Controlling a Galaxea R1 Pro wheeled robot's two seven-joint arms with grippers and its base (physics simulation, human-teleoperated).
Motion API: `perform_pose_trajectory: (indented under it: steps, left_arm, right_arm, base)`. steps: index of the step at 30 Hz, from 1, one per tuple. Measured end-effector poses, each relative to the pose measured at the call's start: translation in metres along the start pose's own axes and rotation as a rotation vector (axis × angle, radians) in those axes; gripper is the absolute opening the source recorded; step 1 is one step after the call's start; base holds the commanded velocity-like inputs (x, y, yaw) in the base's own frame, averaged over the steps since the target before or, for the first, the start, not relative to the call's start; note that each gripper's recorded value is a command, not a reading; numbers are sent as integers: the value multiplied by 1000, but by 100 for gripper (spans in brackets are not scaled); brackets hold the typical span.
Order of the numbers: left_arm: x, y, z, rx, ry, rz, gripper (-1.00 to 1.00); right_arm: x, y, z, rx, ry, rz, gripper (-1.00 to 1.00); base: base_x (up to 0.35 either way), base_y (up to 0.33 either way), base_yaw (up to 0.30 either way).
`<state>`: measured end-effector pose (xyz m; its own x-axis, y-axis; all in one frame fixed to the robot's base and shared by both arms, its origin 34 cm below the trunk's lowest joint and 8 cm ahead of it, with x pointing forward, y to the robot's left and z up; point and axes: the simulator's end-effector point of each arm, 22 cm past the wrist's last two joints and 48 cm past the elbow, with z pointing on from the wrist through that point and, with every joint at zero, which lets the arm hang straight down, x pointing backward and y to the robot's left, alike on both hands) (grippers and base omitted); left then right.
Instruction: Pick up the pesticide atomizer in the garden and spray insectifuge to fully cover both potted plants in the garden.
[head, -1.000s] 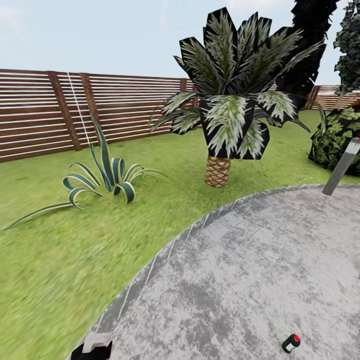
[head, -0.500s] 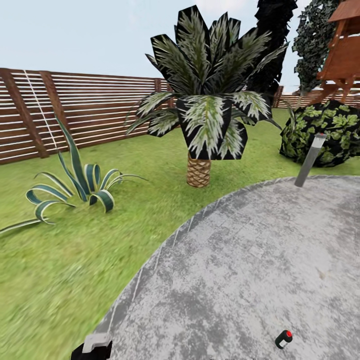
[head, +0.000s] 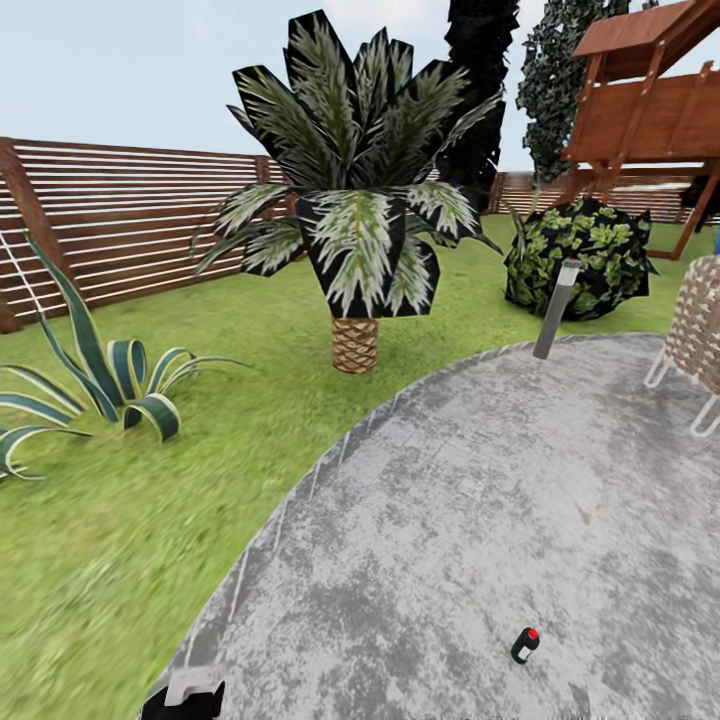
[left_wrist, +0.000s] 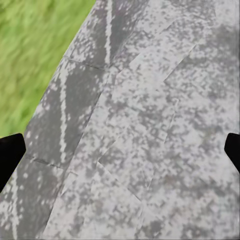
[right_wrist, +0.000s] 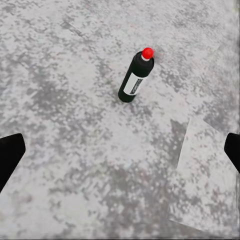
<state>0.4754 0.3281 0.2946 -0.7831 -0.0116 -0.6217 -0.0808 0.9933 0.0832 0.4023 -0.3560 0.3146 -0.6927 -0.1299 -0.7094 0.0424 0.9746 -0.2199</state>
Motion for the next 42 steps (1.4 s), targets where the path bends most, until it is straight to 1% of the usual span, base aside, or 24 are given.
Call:
perform_pose_trajectory:
  steps: [9,21,42]
  left_arm:
    - [0,0,0,0,1,0,100]
    - [0,0,0,0,1,0,100]
    - [-1,-1,0,2,-1,0,100]
  right_arm:
    - [0,0,0,-1,-1,0,100]
    - [-1,1,0,-3,-2,4,100]
    - [-1,1,0,-2,-3,4,100]
  base:
    - [0,0,-268]
    - [0,0,-51]
    - [0,0,-283]
